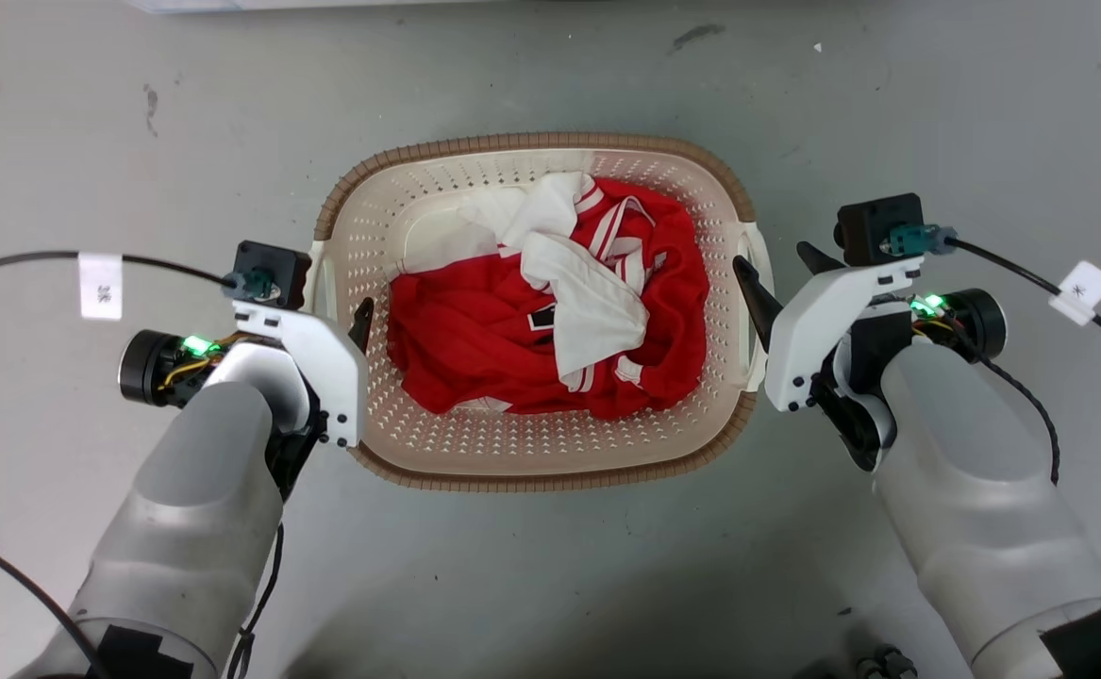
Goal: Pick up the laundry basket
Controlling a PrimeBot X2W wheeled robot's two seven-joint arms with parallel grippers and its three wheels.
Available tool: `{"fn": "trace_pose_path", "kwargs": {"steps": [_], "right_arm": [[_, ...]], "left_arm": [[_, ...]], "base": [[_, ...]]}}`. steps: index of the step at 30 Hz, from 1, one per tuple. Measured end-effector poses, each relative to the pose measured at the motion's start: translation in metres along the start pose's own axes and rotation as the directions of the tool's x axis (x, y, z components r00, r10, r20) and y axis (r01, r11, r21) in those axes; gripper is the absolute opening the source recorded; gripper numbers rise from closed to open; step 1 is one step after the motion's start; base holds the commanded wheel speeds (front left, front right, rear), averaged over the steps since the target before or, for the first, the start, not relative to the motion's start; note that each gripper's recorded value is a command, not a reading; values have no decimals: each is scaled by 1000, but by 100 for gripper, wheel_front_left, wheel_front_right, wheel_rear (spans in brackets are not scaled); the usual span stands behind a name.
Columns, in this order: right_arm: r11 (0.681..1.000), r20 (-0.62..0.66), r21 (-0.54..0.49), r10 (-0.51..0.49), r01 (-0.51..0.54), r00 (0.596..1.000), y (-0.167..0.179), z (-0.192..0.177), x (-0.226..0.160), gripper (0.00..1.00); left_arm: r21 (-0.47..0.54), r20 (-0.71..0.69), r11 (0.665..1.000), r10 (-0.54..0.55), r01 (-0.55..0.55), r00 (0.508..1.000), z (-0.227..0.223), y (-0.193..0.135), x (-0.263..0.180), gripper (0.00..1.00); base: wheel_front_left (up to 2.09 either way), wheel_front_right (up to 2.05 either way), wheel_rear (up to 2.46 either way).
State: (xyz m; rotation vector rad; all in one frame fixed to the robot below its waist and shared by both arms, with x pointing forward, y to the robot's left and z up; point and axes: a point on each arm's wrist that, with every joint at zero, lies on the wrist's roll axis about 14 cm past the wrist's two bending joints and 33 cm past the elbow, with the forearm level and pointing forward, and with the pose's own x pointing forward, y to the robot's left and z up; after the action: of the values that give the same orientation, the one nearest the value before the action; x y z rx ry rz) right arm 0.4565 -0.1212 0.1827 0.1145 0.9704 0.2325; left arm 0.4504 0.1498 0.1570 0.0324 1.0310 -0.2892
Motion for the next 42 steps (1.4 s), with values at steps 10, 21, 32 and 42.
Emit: {"fn": "trace_pose_path", "kwargs": {"steps": [10,21,32,42], "right_arm": [[1000,-202,-6,27,-29,979,7,-33,18,100],[1000,-276,-16,21,-26,961,4,-47,23,100],[999,-282,-20,27,-34,959,7,-51,28,5],[999,-288,-16,29,-35,957,8,-52,31,0]], "left_arm": [[29,-152,998,-54,59,987,-23,-4,8,100],[22,-208,995,-90,97,974,-35,-4,7,100],[-23,-229,992,-125,123,965,-41,-14,7,0],[-44,-240,989,-147,140,960,-44,-17,6,0]], "base": [[0,0,0],[0,0,0],[0,0,0],[0,0,0]]}}
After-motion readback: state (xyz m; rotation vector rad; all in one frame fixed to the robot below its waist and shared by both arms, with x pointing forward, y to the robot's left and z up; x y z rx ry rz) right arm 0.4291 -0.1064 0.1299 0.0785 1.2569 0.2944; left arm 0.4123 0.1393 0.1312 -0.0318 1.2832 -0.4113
